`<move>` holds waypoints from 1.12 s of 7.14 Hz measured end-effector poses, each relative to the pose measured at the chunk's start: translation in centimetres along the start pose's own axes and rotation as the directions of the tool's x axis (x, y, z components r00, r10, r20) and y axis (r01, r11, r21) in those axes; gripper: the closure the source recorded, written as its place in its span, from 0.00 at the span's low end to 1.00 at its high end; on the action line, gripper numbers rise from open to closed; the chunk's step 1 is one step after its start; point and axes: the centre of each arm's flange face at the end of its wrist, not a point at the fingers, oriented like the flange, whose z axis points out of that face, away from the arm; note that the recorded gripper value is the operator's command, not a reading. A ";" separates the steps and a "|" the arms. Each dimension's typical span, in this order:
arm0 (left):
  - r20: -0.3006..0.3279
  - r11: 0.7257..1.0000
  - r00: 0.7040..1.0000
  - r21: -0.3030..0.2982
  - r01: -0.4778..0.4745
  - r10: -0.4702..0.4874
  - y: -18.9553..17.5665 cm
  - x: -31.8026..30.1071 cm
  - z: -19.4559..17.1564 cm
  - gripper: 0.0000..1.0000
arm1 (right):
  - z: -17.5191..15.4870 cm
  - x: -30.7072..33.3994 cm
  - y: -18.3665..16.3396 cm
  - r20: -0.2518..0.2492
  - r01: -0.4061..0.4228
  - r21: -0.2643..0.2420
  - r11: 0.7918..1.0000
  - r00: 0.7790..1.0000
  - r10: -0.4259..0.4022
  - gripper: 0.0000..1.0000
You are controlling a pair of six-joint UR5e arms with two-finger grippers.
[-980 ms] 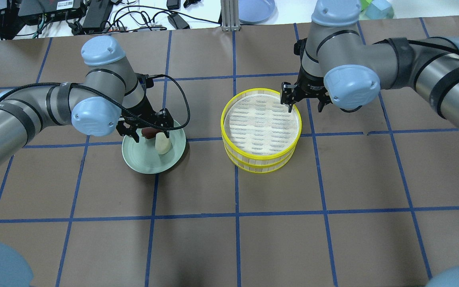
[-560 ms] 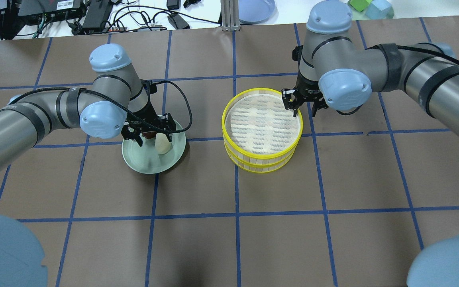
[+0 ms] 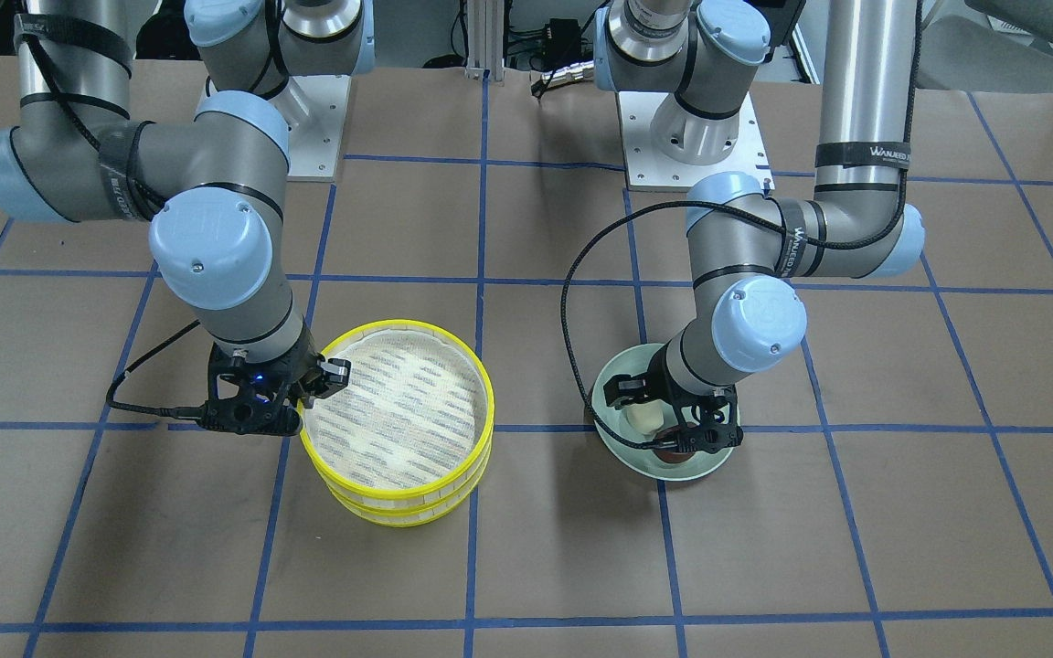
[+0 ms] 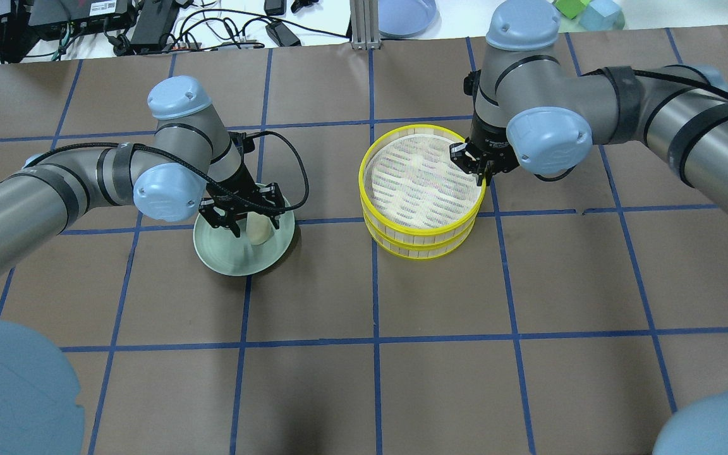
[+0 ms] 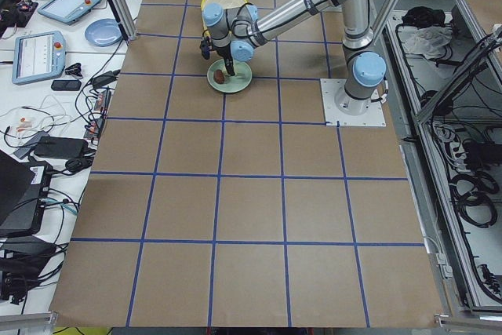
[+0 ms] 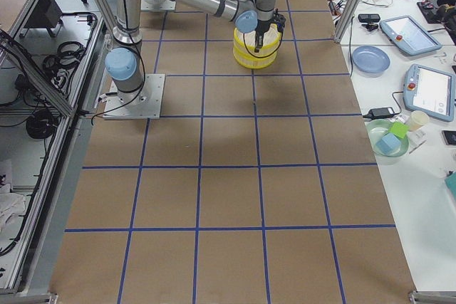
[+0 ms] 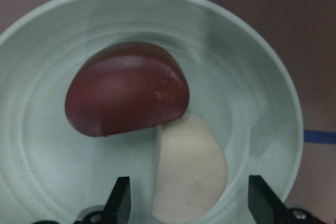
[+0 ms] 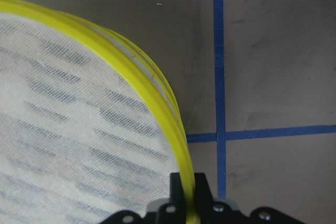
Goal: Place buns in different layers of steamer
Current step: 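Lift the top tier away with the right gripper while the left lifts the bun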
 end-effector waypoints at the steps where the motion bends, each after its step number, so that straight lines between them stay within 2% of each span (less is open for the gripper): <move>1: 0.006 1.000 1.000 0.003 -0.003 0.003 -0.1 0.0 0.0 0.85 | -1.8 0.1 0.5 0.014 0.003 0.000 1.000 1.000 -0.003 1.00; 2: 0.016 1.000 1.000 0.007 -0.006 0.006 -0.2 -0.1 -0.2 0.89 | -4.3 0.6 1.1 0.025 0.003 -0.007 1.000 1.000 -0.003 1.00; 3: 0.023 1.000 1.000 0.015 -0.009 0.009 -0.3 -0.1 -0.4 1.00 | -7.3 2.0 1.3 0.031 0.002 -0.024 1.000 1.000 -0.001 1.00; 5: 0.022 0.996 0.999 0.079 -0.049 0.048 -0.9 0.2 -3.4 1.00 | -10.4 7.7 0.2 0.040 0.008 -0.032 0.999 0.999 -0.007 1.00; 8: -0.011 0.976 0.998 0.210 -0.055 0.059 -1.8 2.4 -10.3 1.00 | -11.9 18.2 -0.5 0.047 -0.006 -0.016 1.000 0.999 0.007 1.00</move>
